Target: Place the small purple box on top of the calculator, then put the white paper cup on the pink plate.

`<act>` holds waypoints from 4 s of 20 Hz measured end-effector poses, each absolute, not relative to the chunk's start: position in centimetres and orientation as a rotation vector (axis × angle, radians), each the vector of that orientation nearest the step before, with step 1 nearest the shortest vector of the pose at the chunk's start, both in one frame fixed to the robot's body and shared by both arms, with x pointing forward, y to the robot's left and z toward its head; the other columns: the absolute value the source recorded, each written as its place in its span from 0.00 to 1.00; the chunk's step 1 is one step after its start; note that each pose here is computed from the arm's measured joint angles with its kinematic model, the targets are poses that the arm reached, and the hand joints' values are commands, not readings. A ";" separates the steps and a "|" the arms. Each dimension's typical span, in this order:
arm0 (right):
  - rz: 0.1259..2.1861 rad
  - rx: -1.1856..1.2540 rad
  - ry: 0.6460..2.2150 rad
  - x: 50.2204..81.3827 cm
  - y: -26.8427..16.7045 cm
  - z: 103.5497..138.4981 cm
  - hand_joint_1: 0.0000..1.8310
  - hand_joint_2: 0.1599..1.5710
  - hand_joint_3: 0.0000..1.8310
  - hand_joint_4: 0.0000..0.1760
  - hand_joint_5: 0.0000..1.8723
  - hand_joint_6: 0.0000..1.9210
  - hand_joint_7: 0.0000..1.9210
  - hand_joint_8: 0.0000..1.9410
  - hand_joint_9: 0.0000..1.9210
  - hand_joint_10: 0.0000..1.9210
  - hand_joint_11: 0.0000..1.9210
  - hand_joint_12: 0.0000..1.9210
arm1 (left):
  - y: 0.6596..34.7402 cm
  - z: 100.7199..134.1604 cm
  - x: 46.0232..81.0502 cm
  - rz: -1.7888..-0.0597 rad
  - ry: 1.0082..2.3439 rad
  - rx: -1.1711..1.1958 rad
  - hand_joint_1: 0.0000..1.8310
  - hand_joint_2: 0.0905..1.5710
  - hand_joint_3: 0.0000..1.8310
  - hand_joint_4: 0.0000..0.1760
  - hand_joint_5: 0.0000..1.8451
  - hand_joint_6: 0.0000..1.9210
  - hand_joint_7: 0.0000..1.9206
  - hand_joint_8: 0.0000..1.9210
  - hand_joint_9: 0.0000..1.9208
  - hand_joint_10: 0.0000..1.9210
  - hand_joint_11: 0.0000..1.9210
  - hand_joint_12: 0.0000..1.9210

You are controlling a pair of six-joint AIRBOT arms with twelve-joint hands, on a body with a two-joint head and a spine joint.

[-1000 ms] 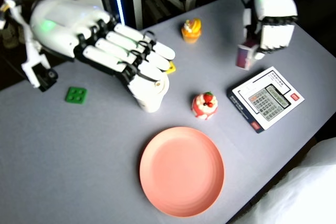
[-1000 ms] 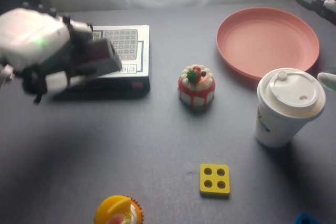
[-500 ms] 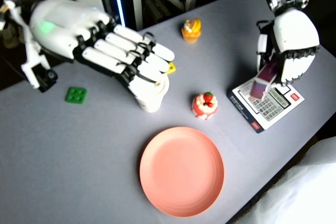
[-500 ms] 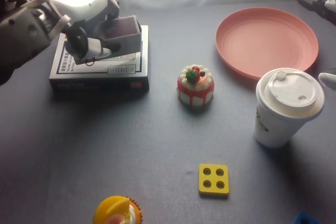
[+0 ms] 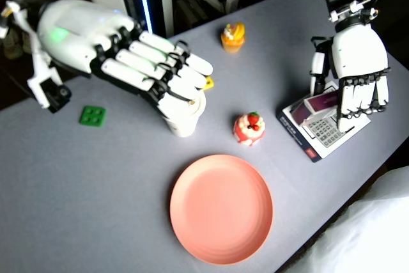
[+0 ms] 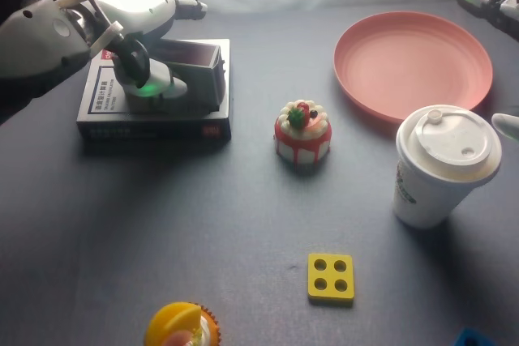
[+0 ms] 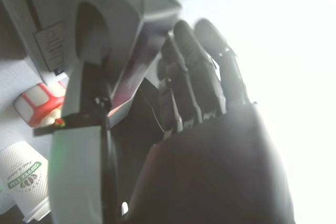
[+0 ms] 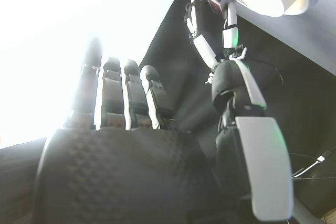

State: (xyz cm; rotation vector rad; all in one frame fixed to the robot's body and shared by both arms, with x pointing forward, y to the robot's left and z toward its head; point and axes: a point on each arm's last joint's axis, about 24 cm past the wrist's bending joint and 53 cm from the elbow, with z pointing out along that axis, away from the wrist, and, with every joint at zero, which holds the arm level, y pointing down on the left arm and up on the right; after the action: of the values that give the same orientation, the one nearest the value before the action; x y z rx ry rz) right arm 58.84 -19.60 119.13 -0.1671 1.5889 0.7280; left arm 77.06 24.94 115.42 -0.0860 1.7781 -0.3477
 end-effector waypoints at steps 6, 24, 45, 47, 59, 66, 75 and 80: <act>0.748 -0.148 1.593 58.8 -19.6 119.1 0.27 0.75 0.00 0.00 0.00 0.00 0.00 0.00 0.00 0.04 0.00 0.59 | 24.1 118.2 74.5 -0.319 1.701 0.030 0.41 0.64 0.00 0.65 0.03 0.00 0.00 0.00 0.00 0.00 0.00 0.04; 0.943 -0.091 1.807 60.4 -17.0 112.8 0.34 0.52 0.00 0.32 0.00 0.00 0.00 0.00 0.00 0.00 0.00 0.05 | 22.9 122.5 70.7 -0.559 1.524 0.018 0.33 0.68 0.00 0.87 0.04 0.00 0.00 0.00 0.00 0.00 0.00 0.33; 0.978 -0.027 1.788 63.0 -16.7 113.2 0.65 0.65 0.00 0.00 0.08 0.42 0.09 0.53 0.10 0.84 0.11 1.00 | 23.5 121.6 70.6 -0.558 1.545 -0.005 0.43 0.68 0.00 0.85 0.05 0.00 0.00 0.00 0.01 0.00 0.00 0.17; 0.979 -0.012 1.737 63.9 -16.9 114.7 0.64 0.65 0.00 0.00 0.11 0.35 0.14 0.48 0.13 0.80 0.09 1.00 | 23.6 121.5 70.5 -0.561 1.548 -0.007 0.43 0.68 0.00 0.85 0.04 0.00 0.00 0.00 0.02 0.01 0.00 0.27; 0.888 0.252 1.691 73.9 -18.6 113.8 0.57 0.71 0.00 0.00 0.15 0.12 0.09 0.33 0.06 0.79 0.00 1.00 | 23.5 120.7 70.3 -0.562 1.554 -0.006 0.43 0.68 0.00 0.29 0.07 0.00 0.04 0.00 0.05 0.00 0.00 0.41; 0.837 0.402 1.744 77.4 -20.3 111.3 0.62 0.69 0.00 0.00 0.13 0.30 0.08 0.44 0.12 0.73 0.03 0.96 | 23.0 120.6 70.9 -0.624 1.545 -0.028 0.40 0.66 0.00 0.60 0.07 0.00 0.04 0.00 0.04 0.00 0.00 0.37; 0.831 0.466 1.733 78.1 -21.3 111.0 0.65 0.70 0.00 0.00 0.16 0.22 0.13 0.32 0.16 0.73 0.01 0.94 | 22.0 120.8 70.7 -0.635 1.532 0.005 0.41 0.68 0.00 0.70 0.07 0.00 0.02 0.00 0.02 0.00 0.00 0.27; 0.841 0.475 1.716 78.2 -21.2 111.3 0.62 0.70 0.00 0.00 0.10 0.30 0.18 0.42 0.09 0.63 0.00 0.88 | 22.0 120.8 70.7 -0.635 1.531 0.005 0.43 0.69 0.00 0.76 0.06 0.00 0.01 0.00 0.02 0.00 0.00 0.27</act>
State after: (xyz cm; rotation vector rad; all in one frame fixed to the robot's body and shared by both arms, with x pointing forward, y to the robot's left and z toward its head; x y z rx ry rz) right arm 78.19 -21.23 111.30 0.4746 1.7160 0.8415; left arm 70.74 22.00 120.77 0.0049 1.5312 -0.6354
